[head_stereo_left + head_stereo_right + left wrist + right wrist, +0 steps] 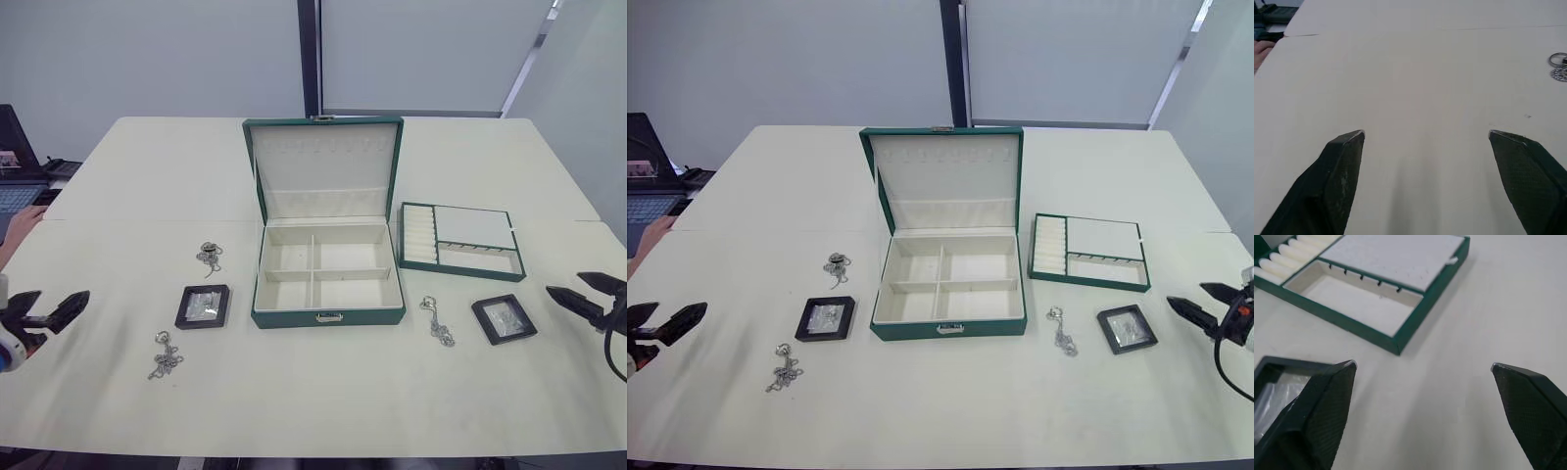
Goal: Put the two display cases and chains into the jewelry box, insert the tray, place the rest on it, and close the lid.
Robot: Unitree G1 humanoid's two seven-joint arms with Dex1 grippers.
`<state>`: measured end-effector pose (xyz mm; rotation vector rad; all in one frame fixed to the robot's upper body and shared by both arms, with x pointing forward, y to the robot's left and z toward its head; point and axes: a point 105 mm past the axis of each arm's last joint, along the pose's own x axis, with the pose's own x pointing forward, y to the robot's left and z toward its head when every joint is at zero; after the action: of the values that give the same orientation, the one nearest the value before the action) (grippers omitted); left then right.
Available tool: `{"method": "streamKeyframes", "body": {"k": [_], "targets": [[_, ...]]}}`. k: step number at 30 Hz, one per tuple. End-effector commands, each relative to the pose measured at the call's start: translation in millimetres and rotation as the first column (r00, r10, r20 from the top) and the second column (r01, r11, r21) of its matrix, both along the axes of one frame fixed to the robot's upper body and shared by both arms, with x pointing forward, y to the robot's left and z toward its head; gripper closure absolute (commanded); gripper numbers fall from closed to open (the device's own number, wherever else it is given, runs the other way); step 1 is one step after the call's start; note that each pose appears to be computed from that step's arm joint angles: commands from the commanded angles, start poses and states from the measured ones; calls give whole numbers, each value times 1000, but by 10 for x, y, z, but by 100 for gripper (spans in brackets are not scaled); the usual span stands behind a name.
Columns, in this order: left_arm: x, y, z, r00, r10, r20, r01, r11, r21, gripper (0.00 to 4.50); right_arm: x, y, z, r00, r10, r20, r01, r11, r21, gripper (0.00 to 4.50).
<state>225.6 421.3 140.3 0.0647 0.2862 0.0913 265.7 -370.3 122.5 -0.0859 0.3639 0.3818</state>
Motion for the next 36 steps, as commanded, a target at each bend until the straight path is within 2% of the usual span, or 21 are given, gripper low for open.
{"method": "streamKeyframes", "body": {"k": [1, 6, 14, 17, 21, 25, 29, 34, 36], "targets": [[-91, 62, 170, 999, 8, 49, -10, 1000, 25, 3, -8, -45, 216, 996, -1, 84, 3, 1000, -25, 0], [-156, 69, 217, 997, -8, 73, 7, 1000, 12, 3, -16, -27, 226, 996, 10, 88, -8, 1000, -17, 0], [-156, -78, 290, 986, -121, 119, 121, 993, 9, 3, 64, 109, 328, 989, 70, 127, -71, 997, 4, 0], [-130, -165, 279, 981, -148, 128, 149, 989, 0, 3, 90, 287, 450, 978, 138, 154, -141, 990, 12, 0], [-62, -365, 220, 971, -176, 159, 182, 983, -24, 3, 150, 705, 722, 935, 286, 210, -290, 957, -8, 0], [-78, -635, 12, 968, -207, 143, 213, 976, -32, 3, 112, 1404, 1079, 820, 504, 272, -520, 854, -15, 0], [-65, -715, -126, 973, -151, 176, 152, 988, 6, 3, -40, 2168, 1235, 614, 733, 292, -758, 651, -42, 0], [-121, -1100, -348, 971, -109, 213, 122, 991, -49, 3, -151, 2617, 1231, 411, 871, 269, -890, 447, -91, 0], [-207, -1257, -430, 971, -81, 225, 97, 993, -61, 3, -143, 2742, 1253, 351, 896, 271, -911, 394, -120, 0]]}}
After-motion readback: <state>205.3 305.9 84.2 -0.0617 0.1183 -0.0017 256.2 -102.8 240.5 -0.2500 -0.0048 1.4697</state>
